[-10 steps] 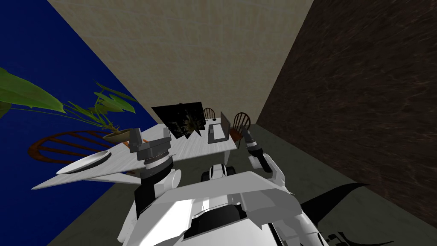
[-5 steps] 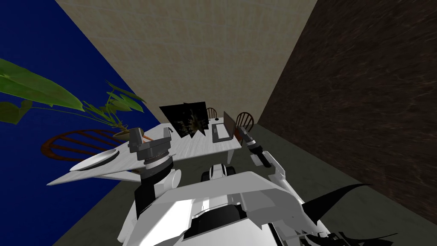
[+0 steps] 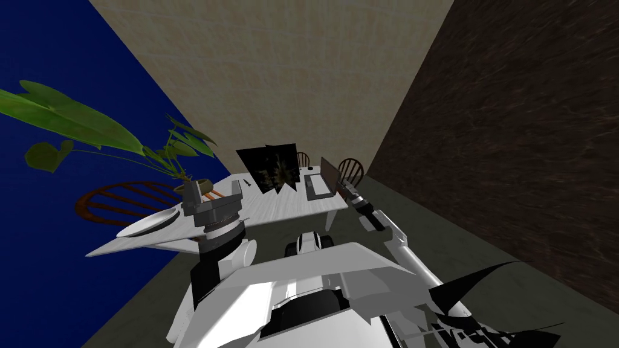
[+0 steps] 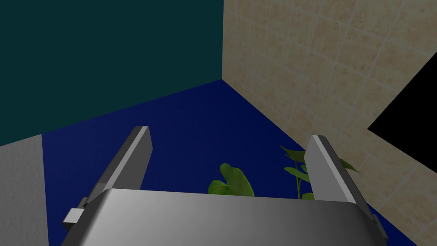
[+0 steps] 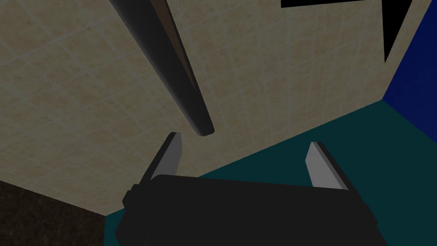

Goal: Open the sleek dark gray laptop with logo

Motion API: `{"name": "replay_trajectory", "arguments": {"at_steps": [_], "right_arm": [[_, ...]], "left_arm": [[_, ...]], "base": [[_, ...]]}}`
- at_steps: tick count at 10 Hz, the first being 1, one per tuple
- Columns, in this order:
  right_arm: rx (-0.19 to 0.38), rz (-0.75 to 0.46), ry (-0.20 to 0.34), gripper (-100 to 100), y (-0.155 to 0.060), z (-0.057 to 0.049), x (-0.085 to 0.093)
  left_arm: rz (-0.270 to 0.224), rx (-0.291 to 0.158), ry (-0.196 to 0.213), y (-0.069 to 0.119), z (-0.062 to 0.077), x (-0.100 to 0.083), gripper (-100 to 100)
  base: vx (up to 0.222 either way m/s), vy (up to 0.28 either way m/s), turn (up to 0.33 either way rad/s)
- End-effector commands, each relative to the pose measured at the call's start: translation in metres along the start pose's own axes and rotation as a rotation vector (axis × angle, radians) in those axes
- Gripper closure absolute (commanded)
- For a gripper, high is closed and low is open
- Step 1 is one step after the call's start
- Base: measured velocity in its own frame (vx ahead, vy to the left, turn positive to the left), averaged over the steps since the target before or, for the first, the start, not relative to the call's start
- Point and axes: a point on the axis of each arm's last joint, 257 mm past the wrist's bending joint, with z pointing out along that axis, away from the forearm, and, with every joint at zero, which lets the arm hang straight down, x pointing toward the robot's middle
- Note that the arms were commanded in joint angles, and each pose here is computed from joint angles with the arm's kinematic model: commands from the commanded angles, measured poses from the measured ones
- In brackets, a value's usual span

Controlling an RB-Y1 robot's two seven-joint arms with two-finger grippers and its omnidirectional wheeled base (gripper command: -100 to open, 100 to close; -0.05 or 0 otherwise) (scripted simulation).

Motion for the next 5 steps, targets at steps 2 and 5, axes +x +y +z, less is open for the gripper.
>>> {"name": "replay_trajectory", "arguments": {"at_steps": [2, 5], "right_arm": [[0.025, -0.193, 0.086, -100, -0.038, 0.0, 0.011], [0.039, -0.305, 0.135, -100, -0.061, -0.001, 0.013]], "left_arm": [[0.0, 0.0, 0.0, 0.0, 0.0, 0.0, 0], [0.0, 0.0, 0.0, 0.0, 0.0, 0.0, 0]], "base": [[-0.012, 0.12, 0.008], [-0.003, 0.098, 0.006]]}}
